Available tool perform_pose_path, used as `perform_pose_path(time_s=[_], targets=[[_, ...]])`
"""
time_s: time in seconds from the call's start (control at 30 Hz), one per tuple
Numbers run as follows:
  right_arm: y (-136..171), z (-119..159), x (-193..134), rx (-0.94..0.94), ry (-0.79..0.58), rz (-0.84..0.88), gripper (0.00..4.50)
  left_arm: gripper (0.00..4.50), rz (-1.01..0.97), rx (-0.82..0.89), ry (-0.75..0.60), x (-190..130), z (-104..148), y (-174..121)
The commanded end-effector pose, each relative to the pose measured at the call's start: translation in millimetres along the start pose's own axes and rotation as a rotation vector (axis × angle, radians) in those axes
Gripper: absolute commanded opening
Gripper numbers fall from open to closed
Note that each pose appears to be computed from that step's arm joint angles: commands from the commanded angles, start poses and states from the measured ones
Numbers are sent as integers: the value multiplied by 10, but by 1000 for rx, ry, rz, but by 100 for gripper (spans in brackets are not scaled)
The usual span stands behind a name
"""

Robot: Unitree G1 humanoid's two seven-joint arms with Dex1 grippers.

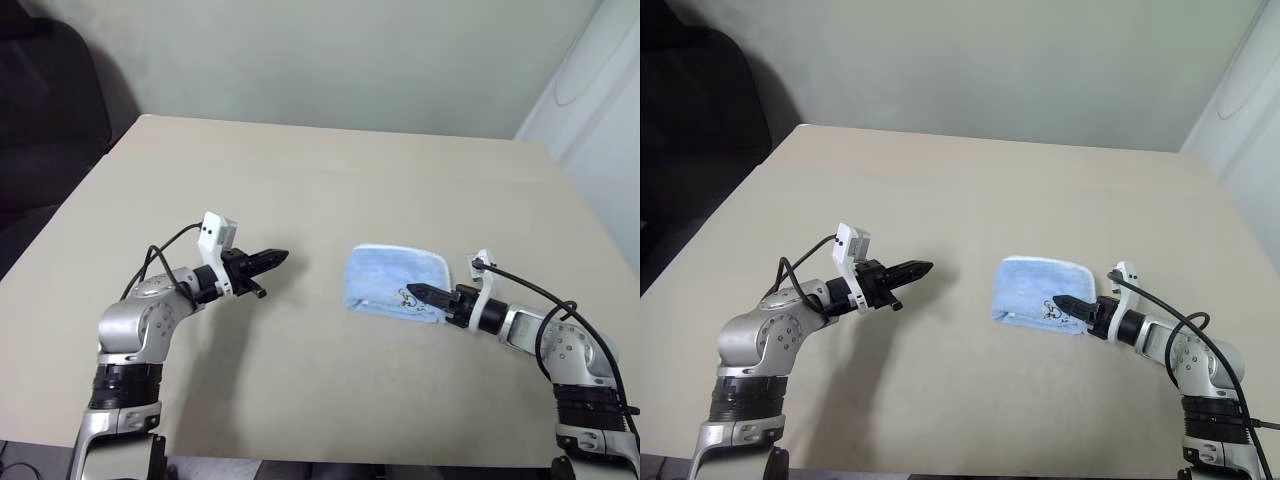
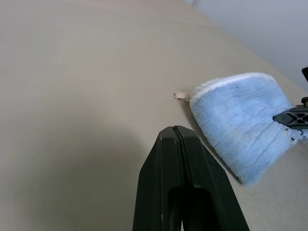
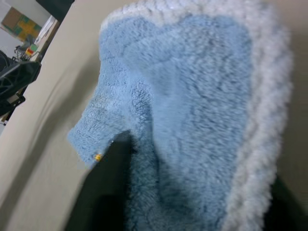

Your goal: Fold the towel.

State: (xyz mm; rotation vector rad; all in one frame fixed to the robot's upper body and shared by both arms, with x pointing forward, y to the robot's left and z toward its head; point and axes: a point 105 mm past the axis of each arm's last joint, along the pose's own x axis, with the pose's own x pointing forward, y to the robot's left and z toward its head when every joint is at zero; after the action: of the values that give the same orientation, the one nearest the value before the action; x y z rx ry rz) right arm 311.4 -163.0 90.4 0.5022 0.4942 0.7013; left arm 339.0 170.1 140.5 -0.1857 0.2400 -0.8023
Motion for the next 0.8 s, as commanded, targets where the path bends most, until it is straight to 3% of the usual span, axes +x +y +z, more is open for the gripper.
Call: perform_pose_path(time_s=[0.03, 0.13, 0.43, 0.6, 0.8], targets=[[98, 154, -60, -9, -65, 35, 103, 0, -27, 40, -27, 17, 90, -83], [101, 203, -100, -1, -92, 27, 1, 0, -31, 37, -27, 41, 79, -91], [86, 627, -517, 30, -337, -86, 1, 0, -55, 28, -28, 95, 35, -144], [-41, 926, -913, 35, -518, -289, 1, 0, -81, 15, -30, 165, 1, -191], [-352, 1065, -1257, 168, -709, -553, 1, 0, -121, 6, -38, 302, 11, -237]])
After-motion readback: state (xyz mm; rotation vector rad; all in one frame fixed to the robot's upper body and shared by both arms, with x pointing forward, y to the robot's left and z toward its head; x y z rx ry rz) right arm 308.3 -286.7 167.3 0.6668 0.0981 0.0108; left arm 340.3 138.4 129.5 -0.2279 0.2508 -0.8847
